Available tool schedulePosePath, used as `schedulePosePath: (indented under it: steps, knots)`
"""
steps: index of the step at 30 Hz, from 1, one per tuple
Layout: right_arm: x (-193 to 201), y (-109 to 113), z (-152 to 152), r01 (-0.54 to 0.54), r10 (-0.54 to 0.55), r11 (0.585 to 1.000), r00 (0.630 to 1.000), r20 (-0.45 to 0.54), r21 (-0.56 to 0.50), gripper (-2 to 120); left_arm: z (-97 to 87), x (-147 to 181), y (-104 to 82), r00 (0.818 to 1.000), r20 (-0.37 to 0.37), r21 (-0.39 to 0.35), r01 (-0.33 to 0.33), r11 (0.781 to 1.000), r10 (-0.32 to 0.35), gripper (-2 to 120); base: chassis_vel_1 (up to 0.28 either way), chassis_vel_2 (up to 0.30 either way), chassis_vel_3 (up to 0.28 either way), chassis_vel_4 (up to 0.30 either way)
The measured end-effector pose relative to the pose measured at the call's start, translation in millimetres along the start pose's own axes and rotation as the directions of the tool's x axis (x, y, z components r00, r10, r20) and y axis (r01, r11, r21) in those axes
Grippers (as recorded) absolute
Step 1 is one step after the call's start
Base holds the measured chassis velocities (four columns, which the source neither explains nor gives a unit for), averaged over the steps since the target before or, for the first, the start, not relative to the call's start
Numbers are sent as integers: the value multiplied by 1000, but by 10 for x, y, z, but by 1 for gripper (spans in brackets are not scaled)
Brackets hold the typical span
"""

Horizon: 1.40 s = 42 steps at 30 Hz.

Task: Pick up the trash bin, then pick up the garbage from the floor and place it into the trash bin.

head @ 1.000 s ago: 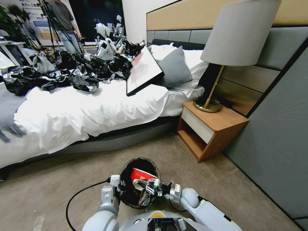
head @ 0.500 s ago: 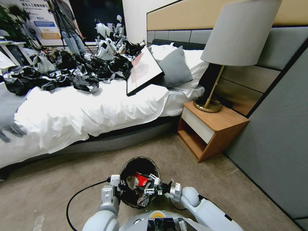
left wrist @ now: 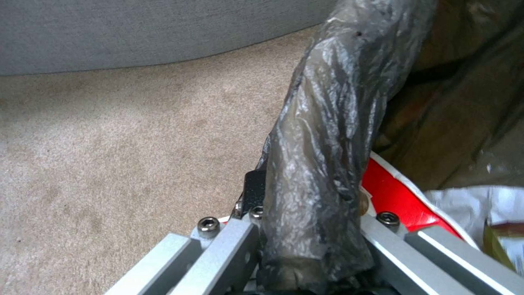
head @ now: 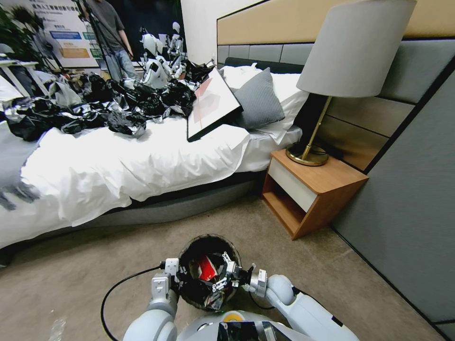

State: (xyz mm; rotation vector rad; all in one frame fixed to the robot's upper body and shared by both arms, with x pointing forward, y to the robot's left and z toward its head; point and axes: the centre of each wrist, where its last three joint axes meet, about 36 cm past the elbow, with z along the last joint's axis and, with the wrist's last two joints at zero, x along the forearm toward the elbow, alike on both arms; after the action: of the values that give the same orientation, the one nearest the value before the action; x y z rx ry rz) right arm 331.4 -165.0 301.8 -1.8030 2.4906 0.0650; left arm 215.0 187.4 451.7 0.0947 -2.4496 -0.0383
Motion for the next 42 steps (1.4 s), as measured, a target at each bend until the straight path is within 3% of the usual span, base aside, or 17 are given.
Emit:
schedulePosePath:
  steps: [8, 10, 11, 12, 15, 23, 29, 30, 31, 32, 35, 42]
  knots:
    - [-27, -49, -513, -134, 124, 989, 983, 134, 65, 100, 10, -39, 14, 1000, -3, 1, 4, 1000, -4, 0, 0, 0, 0, 0]
    - [-28, -45, -674, -208, 193, 975, 966, 173, 78, 100, 9, -43, 16, 1000, -3, 0, 5, 1000, -5, 0, 0, 0, 0, 0]
    - [-36, -5, -879, -308, 284, 948, 934, 215, 86, 100, 11, -42, 19, 1000, -3, -1, 6, 1000, -6, 0, 0, 0, 0, 0]
    - [-36, -5, -879, -308, 284, 948, 934, 215, 86, 100, 11, -42, 19, 1000, -3, -1, 6, 1000, -6, 0, 0, 0, 0, 0]
    - [-44, 61, -1138, -418, 382, 905, 879, 286, 75, 100, 16, -41, 26, 1000, -4, -5, 8, 1000, -8, 0, 0, 0, 0, 0]
    - [68, 125, -1440, -508, 444, 856, 819, 364, 97, 100, 31, -43, 23, 1000, -3, -7, 12, 1000, -12, 0, 0, 0, 0, 0]
    - [130, 142, -1481, -558, 483, 821, 791, 375, 119, 100, 39, -40, 29, 1000, 2, -12, 16, 1000, -16, 0, 0, 0, 0, 0]
    - [193, 172, -1462, -641, 566, 757, 739, 365, 126, 100, 36, -40, 40, 1000, 10, -14, 23, 1000, -23, 0, 0, 0, 0, 0]
    - [209, 185, -1442, -673, 599, 730, 715, 361, 121, 100, 32, -38, 44, 1000, 12, -14, 25, 1000, -24, 0, 0, 0, 0, 0]
    - [209, 185, -1442, -673, 599, 730, 715, 361, 121, 100, 32, -38, 44, 1000, 12, -14, 25, 1000, -24, 0, 0, 0, 0, 0]
    - [287, 250, -1244, -758, 698, 645, 636, 330, 98, 100, 19, -34, 49, 999, 22, -13, 27, 1000, -27, 0, 0, 0, 0, 0]
    - [379, 334, -942, -804, 756, 589, 584, 296, 82, 100, 5, -28, 49, 999, 39, -13, 33, 999, -32, 0, 0, 0, 0, 0]
